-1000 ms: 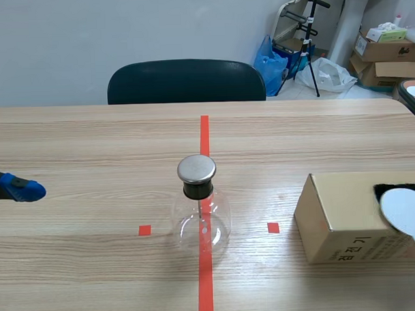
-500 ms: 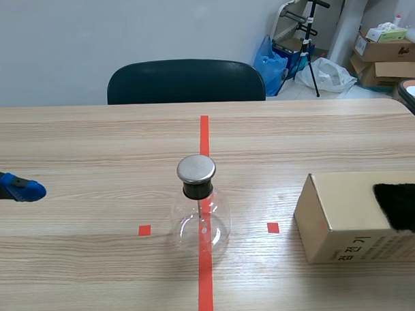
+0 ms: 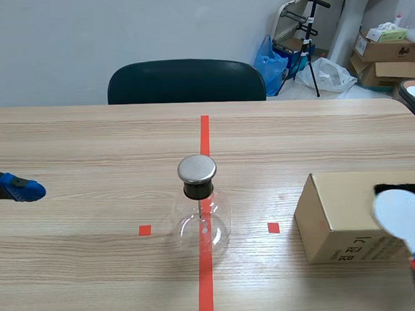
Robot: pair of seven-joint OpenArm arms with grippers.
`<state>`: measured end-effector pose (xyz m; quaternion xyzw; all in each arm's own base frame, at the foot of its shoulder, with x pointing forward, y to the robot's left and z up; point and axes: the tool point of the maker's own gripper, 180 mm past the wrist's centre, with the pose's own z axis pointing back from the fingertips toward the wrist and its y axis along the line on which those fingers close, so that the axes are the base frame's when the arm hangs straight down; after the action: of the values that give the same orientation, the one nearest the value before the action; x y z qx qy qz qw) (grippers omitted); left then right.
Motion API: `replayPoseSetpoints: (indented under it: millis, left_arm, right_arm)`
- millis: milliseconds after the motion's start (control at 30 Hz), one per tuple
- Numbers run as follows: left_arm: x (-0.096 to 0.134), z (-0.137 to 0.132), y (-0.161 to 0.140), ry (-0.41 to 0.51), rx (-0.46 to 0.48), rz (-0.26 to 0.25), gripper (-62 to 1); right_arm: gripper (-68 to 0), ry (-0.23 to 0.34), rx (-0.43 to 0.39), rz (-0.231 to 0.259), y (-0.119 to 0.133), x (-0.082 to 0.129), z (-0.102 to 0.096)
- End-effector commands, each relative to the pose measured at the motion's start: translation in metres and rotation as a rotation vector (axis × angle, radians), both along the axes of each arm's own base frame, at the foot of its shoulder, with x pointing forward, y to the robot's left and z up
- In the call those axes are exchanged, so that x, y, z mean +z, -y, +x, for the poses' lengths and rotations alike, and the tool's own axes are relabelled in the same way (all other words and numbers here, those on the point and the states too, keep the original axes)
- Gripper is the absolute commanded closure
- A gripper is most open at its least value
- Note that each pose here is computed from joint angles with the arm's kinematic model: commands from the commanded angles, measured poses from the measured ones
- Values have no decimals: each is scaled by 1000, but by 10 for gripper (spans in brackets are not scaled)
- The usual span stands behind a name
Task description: Do the electroscope experiment
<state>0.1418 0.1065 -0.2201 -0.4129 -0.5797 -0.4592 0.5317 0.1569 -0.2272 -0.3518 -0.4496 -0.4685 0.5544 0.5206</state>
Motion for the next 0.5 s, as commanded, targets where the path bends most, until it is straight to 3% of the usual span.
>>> replayPoseSetpoints:
  millis: [0, 133, 167, 300, 333, 433, 467]
  left_arm:
    - [6, 1, 2, 9, 1, -26, -623]
    - [5, 1, 2, 8, 2, -22, -623]
    - [5, 1, 2, 8, 2, -22, -623]
    - [5, 1, 2, 8, 2, -20, -623]
    - [5, 1, 2, 8, 2, -19, -623]
    - [4, 1, 2, 7, 2, -15, -623]
    - [4, 1, 2, 6, 2, -14, -623]
  right_arm:
    - [-17, 41, -22, -88, 21, 14, -3]
    - [-17, 37, 253, -60, -26, 13, -7]
    - [-18, 41, 252, -54, -26, 13, -7]
    - [-17, 46, -31, -96, 25, 16, -3]
    - [-17, 42, -18, -103, 24, 16, -3]
    - [-18, 37, 191, -78, -14, 13, -4]
    - [-18, 36, 216, -73, -19, 12, -5]
